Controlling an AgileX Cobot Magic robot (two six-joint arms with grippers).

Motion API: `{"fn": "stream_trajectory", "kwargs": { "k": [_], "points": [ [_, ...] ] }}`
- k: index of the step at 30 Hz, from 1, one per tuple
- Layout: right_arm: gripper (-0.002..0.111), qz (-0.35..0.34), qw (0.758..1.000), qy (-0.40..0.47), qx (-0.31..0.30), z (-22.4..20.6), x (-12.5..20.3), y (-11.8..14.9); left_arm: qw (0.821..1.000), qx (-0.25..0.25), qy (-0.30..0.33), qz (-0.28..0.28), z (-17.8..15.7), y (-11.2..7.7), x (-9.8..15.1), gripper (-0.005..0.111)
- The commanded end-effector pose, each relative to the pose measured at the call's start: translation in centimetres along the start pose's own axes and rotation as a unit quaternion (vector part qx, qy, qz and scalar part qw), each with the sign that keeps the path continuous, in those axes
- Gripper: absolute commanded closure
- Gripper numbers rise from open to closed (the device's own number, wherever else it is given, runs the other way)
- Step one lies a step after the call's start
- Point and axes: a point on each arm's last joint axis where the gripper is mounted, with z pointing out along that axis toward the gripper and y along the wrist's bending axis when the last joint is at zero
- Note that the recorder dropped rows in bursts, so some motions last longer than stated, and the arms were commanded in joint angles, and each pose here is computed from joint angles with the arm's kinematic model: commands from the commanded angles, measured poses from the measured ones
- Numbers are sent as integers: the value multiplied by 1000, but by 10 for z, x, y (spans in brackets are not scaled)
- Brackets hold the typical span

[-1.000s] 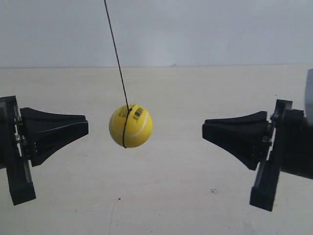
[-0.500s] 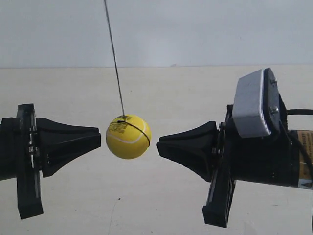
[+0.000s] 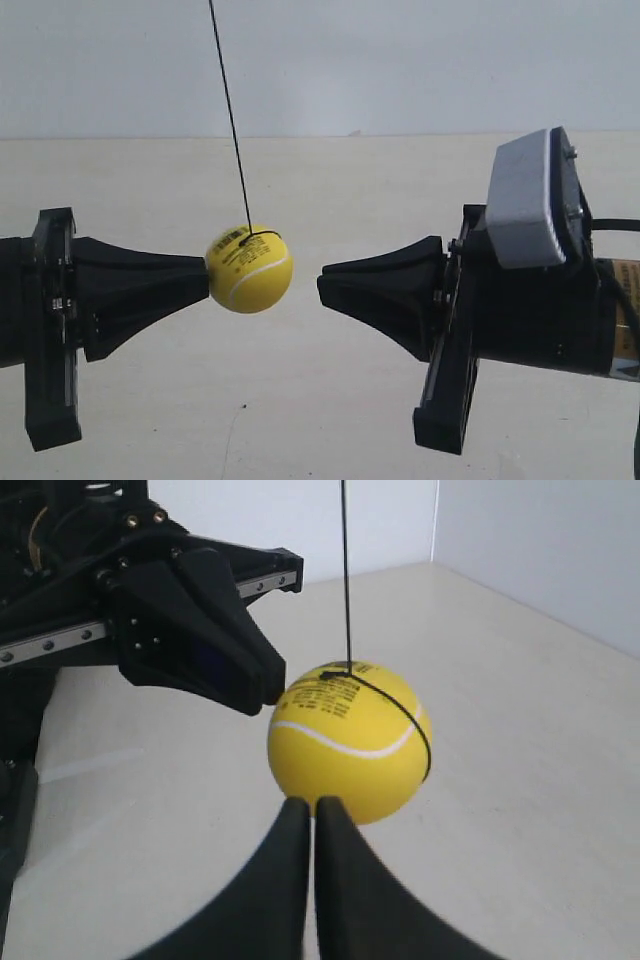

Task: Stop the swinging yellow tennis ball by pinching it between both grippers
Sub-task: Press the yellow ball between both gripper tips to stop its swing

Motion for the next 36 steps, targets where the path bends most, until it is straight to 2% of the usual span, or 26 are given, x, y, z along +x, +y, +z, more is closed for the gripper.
{"fn": "stream_trajectory", "kwargs": {
  "k": [1, 7, 14, 22, 36],
  "points": [
    [108, -8, 1000, -11, 1, 1, -6, -1, 1000, -2, -10, 6, 1, 0, -3, 102],
    [108, -9, 1000, -9, 8, 3, -10, -4, 1000, -8, -8, 10, 1, 1, -2, 102],
    [108, -9, 1000, -12, 19, 4, -10, -7, 999, -38, 1, 13, 0, 7, -1, 102],
    [108, 27, 1000, 1, -13, 25, 7, -18, 1000, -29, 12, 2, 3, 9, 6, 102],
    [108, 33, 996, 20, -80, 22, 9, -5, 1000, -7, 12, 6, 4, 6, 7, 102]
  ]
}}
